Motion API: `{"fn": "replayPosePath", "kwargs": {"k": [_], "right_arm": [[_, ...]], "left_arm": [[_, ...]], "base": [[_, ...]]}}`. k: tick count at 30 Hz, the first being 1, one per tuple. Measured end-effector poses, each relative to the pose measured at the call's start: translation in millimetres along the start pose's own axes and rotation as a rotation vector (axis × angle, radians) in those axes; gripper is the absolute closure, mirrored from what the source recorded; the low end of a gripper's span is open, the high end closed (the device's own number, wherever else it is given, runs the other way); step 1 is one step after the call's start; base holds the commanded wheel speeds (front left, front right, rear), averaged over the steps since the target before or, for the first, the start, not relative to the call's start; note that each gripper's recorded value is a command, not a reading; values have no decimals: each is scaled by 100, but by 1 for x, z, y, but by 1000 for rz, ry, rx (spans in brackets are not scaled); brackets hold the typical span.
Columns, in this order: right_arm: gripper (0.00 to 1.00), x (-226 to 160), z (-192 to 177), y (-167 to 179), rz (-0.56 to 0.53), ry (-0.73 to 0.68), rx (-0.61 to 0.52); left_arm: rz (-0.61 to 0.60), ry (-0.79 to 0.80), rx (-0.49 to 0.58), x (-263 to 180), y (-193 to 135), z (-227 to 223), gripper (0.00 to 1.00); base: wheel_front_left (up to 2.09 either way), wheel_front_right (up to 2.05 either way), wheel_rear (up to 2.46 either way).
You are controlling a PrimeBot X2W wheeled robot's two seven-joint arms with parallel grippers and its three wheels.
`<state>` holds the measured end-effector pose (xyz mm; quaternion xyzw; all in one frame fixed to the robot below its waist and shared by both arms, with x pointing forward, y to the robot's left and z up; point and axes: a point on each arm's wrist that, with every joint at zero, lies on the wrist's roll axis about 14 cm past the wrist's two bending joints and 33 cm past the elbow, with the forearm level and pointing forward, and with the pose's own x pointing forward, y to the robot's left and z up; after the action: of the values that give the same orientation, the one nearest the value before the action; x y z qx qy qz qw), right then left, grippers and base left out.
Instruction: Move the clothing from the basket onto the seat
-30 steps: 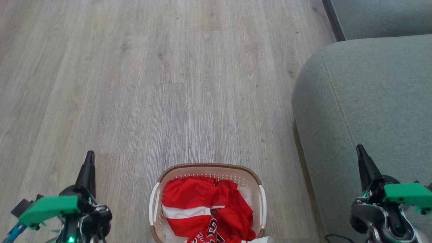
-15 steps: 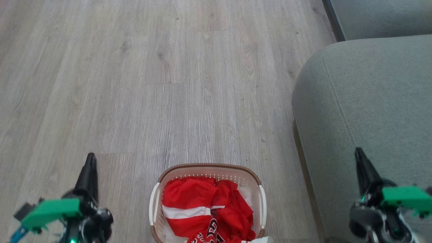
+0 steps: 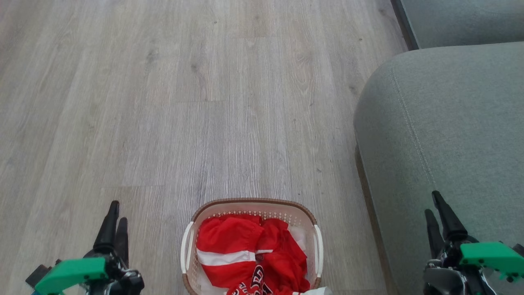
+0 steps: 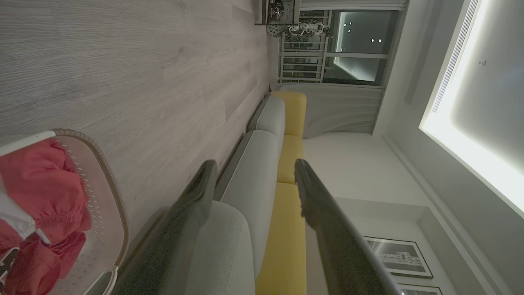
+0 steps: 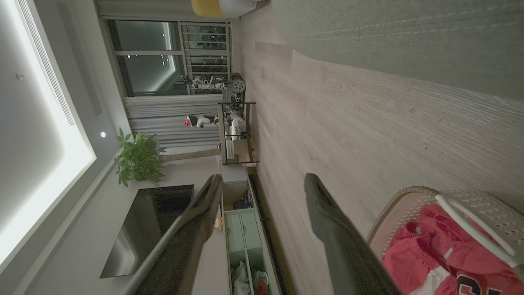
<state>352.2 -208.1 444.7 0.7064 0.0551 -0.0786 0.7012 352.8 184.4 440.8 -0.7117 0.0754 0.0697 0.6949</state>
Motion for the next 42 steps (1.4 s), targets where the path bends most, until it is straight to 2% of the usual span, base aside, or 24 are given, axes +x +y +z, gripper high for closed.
{"fn": "replayPosePath", "kwargs": {"k": [13,18,26,42], "right_arm": [[0,2,-3,16,47,-9,-93],[0,3,-4,21,62,-9,-149],[0,3,-2,33,97,-16,-255],[0,4,-11,44,140,11,-597]], "left_arm": [[-33,-15,88,2,-12,-1,0],[-52,-18,155,3,-18,-2,0],[-74,2,313,5,-28,-13,0],[-75,27,680,6,-32,-34,0]], "base": [[0,0,0],[0,0,0],[0,0,0],[0,0,0]]}}
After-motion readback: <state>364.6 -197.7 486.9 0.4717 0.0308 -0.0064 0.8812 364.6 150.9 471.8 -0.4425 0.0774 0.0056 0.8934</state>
